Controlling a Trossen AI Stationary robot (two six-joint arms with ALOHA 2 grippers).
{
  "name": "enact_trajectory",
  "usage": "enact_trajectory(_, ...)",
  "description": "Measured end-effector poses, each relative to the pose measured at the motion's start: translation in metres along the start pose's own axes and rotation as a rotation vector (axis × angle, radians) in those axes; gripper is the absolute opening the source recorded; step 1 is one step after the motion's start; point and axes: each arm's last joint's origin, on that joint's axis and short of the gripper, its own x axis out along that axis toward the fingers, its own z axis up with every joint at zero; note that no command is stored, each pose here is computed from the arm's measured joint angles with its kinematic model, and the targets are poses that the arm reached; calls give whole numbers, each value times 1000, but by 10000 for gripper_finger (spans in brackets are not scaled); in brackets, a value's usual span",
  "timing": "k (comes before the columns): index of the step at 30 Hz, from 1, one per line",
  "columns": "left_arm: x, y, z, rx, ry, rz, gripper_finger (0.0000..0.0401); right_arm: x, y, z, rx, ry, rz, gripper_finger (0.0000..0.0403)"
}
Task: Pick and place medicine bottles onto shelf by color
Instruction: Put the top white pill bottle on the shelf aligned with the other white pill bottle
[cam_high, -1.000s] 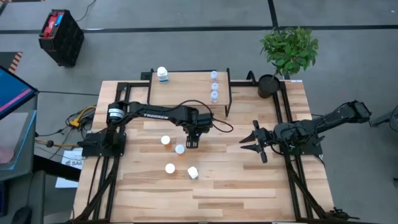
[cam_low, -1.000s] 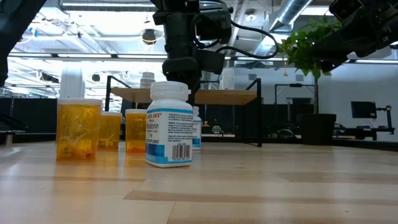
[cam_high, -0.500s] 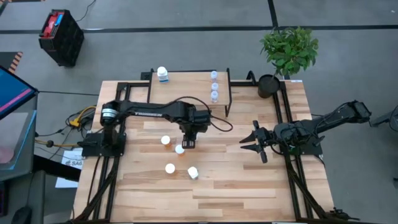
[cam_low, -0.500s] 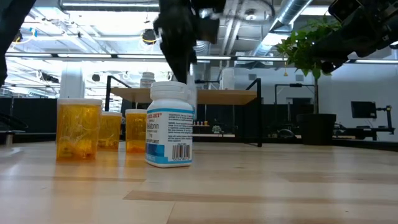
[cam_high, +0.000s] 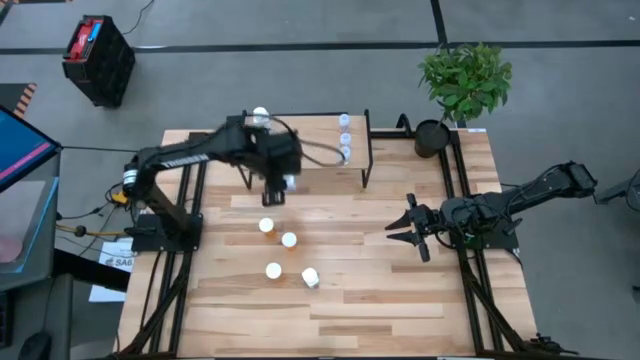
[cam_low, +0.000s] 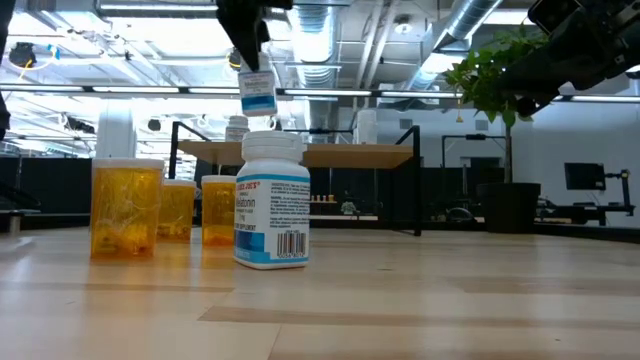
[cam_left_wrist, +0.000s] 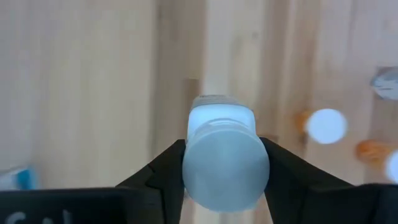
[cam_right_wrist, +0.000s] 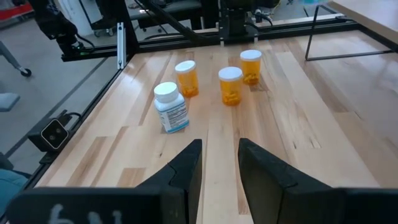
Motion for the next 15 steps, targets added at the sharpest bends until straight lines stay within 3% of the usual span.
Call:
enact_trajectory(8,-6,58,-31,-48,123,99,146,0,0,0,-2,0,0,127)
enact_trajectory(15,-4,87,-39,-29,101,108,154,0,0,0,-2,0,0,127)
